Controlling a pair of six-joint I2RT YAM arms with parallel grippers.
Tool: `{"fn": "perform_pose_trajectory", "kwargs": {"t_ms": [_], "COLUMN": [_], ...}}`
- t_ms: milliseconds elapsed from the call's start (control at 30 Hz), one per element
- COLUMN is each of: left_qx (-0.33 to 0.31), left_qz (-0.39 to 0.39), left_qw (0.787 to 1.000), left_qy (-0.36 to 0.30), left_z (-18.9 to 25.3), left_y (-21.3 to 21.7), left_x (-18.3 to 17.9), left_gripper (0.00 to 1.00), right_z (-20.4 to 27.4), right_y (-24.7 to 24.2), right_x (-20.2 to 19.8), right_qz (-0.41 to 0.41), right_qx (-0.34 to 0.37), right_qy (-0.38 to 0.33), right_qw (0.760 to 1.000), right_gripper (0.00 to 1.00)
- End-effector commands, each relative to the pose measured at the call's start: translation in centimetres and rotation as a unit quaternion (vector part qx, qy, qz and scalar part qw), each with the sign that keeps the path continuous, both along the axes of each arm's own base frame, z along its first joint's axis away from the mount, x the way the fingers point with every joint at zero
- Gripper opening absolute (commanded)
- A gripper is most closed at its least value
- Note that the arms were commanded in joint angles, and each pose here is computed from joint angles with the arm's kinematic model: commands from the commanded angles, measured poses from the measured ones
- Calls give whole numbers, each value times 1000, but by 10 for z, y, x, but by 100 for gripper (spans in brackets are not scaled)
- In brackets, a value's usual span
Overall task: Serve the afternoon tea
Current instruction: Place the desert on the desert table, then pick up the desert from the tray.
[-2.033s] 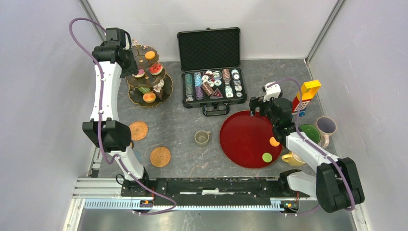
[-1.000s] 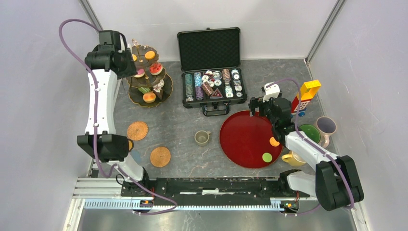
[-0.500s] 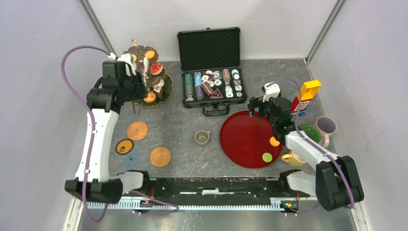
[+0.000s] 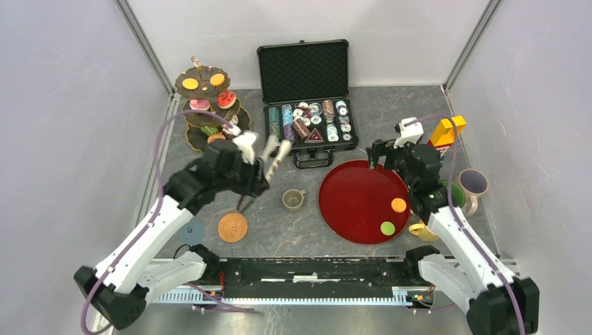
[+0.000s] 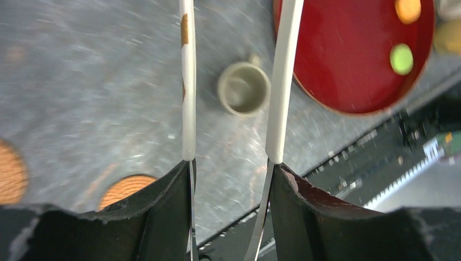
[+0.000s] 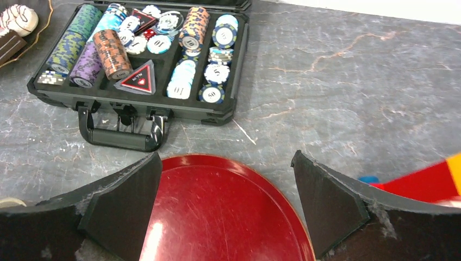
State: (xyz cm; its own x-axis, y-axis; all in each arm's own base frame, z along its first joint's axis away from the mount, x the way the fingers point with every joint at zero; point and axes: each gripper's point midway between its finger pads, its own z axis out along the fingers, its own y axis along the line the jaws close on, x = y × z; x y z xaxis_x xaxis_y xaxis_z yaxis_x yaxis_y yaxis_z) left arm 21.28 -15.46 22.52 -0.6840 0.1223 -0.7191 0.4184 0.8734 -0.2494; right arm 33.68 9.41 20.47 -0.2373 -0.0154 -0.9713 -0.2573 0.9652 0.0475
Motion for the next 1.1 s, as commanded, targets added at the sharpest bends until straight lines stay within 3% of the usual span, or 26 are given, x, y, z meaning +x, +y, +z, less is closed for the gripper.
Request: {"fn": "perform_pose_trajectory", "kwargs": {"t_ms": [0,233,433,767,1067], "left_qx": [-71,-26,89,218,240], "left_qz": [-48,-168,-287,-365,-374], "left_qw": [996,985,954,905,895], "left_qy": [9,32,21,7,34], "left_z": [-14,-55,-93,-134,-160], "left_y": [-74,-194,-262,-311,-318], "left_x": [-12,-65,-94,-71,-55], "left_gripper": [55,55,55,58,63], "right_z": [-18,31,86,117,103], "right_y": [-26,-40,-50,-68,-67], "right_x": [-31,-64,-89,-112,-110], "right_qz": [-46,-67,-76,-95,-88], "right_qx": [-30,1,18,-5,-23], "right_qy": [33,-34,-86,-131,-124], "right_qw": [998,997,993,987,988], "right_gripper": [98,98,98,98,98]}}
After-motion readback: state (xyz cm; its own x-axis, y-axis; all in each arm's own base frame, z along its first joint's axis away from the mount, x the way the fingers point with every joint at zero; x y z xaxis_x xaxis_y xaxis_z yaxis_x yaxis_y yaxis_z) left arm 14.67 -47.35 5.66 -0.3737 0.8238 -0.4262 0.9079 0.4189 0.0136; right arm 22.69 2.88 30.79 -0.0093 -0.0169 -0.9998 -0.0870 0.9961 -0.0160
